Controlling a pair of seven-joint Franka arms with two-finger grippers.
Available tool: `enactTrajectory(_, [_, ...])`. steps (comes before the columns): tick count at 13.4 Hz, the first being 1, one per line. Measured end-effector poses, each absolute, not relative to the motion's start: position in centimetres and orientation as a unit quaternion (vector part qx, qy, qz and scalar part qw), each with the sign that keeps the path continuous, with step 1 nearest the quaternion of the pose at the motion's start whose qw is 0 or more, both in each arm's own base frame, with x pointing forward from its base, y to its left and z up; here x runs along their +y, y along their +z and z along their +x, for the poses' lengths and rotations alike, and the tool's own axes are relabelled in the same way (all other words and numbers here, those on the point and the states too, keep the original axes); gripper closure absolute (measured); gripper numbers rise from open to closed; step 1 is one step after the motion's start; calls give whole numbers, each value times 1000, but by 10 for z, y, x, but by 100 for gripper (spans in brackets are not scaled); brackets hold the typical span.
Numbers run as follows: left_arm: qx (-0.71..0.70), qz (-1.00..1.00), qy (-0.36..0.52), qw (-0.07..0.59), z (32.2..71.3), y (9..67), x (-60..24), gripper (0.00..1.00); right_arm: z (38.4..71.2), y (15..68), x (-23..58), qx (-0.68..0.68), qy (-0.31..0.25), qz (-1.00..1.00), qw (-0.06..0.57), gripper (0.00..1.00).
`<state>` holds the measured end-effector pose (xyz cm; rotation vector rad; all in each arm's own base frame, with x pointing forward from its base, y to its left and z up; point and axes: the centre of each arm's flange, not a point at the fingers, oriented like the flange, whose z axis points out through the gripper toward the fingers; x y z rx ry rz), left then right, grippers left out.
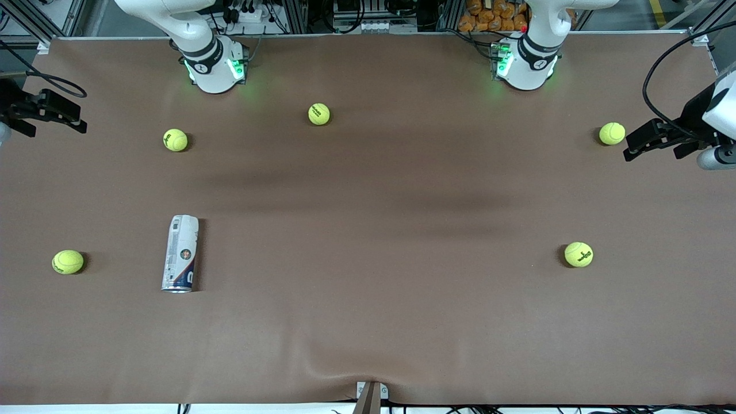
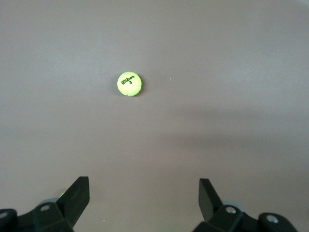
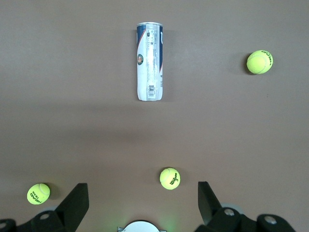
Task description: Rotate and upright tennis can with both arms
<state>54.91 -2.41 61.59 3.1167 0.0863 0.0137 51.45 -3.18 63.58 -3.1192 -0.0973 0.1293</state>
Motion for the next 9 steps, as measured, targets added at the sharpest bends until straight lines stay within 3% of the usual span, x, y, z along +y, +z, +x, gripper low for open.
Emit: enactTrajectory(9, [27, 1000, 4, 12, 549, 615, -24, 0, 531, 605, -23, -37, 73, -997, 5, 0])
